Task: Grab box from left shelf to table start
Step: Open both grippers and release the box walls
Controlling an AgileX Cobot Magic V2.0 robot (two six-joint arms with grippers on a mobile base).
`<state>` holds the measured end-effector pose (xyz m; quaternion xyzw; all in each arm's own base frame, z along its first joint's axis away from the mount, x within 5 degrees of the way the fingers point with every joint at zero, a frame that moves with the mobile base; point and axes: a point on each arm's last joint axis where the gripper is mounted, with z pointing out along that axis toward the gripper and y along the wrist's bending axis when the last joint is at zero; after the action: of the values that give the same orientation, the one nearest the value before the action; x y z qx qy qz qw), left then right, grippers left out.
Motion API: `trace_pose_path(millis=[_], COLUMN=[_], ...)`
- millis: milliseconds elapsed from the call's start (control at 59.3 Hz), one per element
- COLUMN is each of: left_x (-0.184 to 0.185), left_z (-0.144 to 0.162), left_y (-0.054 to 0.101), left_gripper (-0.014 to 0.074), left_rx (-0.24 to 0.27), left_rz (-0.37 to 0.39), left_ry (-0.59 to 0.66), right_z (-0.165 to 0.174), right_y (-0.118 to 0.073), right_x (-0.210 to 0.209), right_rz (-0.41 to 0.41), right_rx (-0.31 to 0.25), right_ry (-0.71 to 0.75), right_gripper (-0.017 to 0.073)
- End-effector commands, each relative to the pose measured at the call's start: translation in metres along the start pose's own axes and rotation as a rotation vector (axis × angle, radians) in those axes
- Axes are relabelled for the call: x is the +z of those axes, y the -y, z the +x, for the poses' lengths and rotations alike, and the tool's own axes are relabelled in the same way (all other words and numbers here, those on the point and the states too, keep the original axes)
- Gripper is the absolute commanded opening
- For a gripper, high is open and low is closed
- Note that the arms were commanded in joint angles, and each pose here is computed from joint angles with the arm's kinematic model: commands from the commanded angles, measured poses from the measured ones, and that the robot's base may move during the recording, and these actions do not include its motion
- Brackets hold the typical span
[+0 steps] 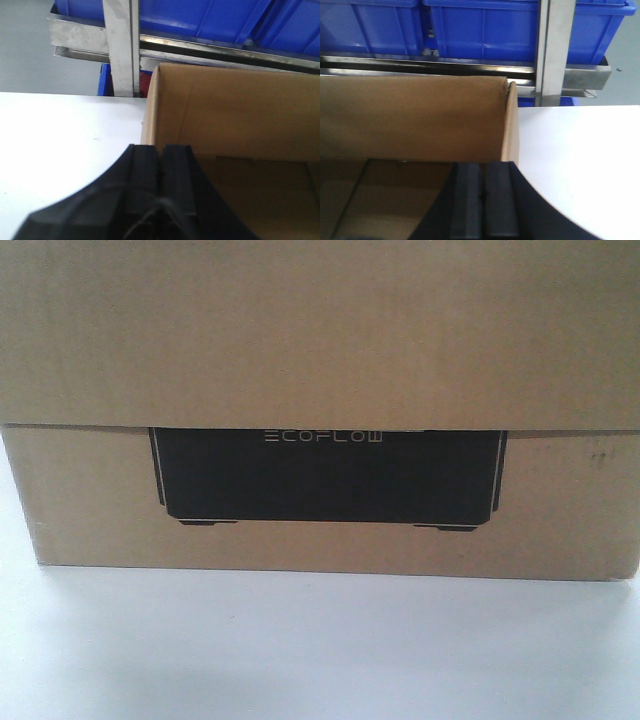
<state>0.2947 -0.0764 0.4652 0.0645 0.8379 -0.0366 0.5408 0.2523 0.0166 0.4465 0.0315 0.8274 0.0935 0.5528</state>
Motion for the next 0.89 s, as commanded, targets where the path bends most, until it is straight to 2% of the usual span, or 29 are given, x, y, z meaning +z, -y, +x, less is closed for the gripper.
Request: trace_pose_path(millis=[0, 84, 152, 303, 438, 573, 792, 876], left_x=[-0.025, -0.033, -0.042, -0.065, -0.079, -0.088, -0.121, -0.131], left_z=[-0.016, -0.011, -0.006, 0.019, 0.057, 0.106, 0.181, 0.207], left_y=[-0.003, -0.005, -0.005, -0.006, -0.008, -0.011, -0.017, -0.020], left_gripper=[-0.0078, -0.0078, -0.0078, -0.0078, -0.0078, -0.0078, -0.0078, -0.0078], left_rx=[-0.006, -0.004, -0.001, 0.001, 0.009, 0.019, 0.089, 0.092], left_rz=[-0.004, -0.003, 0.012, 0.056, 0.075, 0.080, 0.097, 0.094], left_ry=[0.103, 0.110, 0.165, 0.288, 0.310, 0.273, 0.417, 0.429], right_z=[-0.016, -0.012, -0.004, 0.033, 0.075, 0.120, 0.185, 0.204], right_y=[-0.006, -0.005, -0.003, 0.003, 0.010, 0.018, 0.026, 0.029], right_x=[-0.024, -0.034, -0.044, -0.063, -0.076, -0.093, -0.120, -0.128], right_rz=[-0.033, -0.030, -0.027, -0.012, 0.005, 0.011, 0.005, -0.003], right_rx=[0.011, -0.006, -0.023, -0.055, -0.094, -0.097, -0.100, -0.102], right_ry=[0.111, 0.173, 0.238, 0.291, 0.314, 0.349, 0.425, 0.450], right_gripper=[0.0058, 0.0057, 0.0057, 0.0057, 0.0053, 0.0053, 0.0053, 0.0053])
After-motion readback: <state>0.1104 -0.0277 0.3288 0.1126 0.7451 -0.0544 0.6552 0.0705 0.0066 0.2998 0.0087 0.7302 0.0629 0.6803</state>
